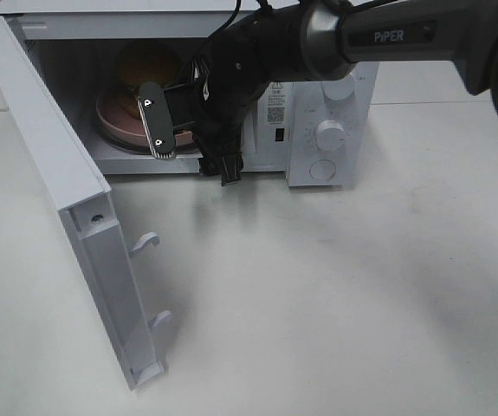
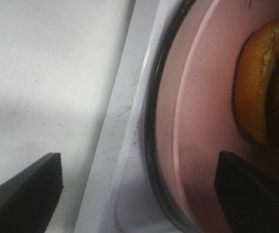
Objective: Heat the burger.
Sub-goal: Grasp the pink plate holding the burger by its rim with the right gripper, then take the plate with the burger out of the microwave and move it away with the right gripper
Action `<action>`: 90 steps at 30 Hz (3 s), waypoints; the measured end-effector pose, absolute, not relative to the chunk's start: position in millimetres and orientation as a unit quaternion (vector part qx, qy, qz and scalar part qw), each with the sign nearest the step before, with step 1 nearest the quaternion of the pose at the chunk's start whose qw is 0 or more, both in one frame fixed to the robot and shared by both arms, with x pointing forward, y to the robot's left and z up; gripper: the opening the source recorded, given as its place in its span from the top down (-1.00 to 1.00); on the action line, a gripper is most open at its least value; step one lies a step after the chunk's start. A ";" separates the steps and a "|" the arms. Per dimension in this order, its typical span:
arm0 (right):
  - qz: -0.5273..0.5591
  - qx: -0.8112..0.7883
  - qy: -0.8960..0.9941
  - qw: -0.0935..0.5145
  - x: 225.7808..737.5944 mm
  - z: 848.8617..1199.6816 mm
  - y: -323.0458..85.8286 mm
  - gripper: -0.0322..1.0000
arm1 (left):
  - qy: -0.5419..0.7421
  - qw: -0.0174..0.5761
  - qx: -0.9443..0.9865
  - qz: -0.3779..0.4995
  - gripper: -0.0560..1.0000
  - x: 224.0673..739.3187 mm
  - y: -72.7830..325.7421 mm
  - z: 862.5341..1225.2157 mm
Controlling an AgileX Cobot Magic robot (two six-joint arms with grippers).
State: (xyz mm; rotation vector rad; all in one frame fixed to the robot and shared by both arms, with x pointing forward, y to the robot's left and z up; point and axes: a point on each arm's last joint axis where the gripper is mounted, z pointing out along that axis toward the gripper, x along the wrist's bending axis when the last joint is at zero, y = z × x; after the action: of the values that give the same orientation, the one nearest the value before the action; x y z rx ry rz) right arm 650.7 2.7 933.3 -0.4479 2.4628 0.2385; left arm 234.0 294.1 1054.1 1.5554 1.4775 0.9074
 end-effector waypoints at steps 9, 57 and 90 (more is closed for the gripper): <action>0.081 -0.150 0.939 0.300 669.0 930.1 13.6 -0.65 | 0.583 0.395 0.613 0.358 -0.98 234.0 294.1 1054.1; 0.078 -0.262 0.919 0.283 677.0 931.9 8.8 0.73 | 0.583 0.395 0.613 0.358 -0.98 234.0 294.1 1054.1; 0.075 -0.354 0.899 0.246 613.7 953.4 -26.7 0.75 | 0.583 0.395 0.613 0.358 -0.98 234.0 294.1 1054.1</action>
State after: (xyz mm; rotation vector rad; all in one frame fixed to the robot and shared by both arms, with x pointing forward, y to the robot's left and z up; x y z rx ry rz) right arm 613.7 -26.7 953.4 -0.9647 2.4529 0.2050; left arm 234.0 294.1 1054.1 1.5554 1.4775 0.9074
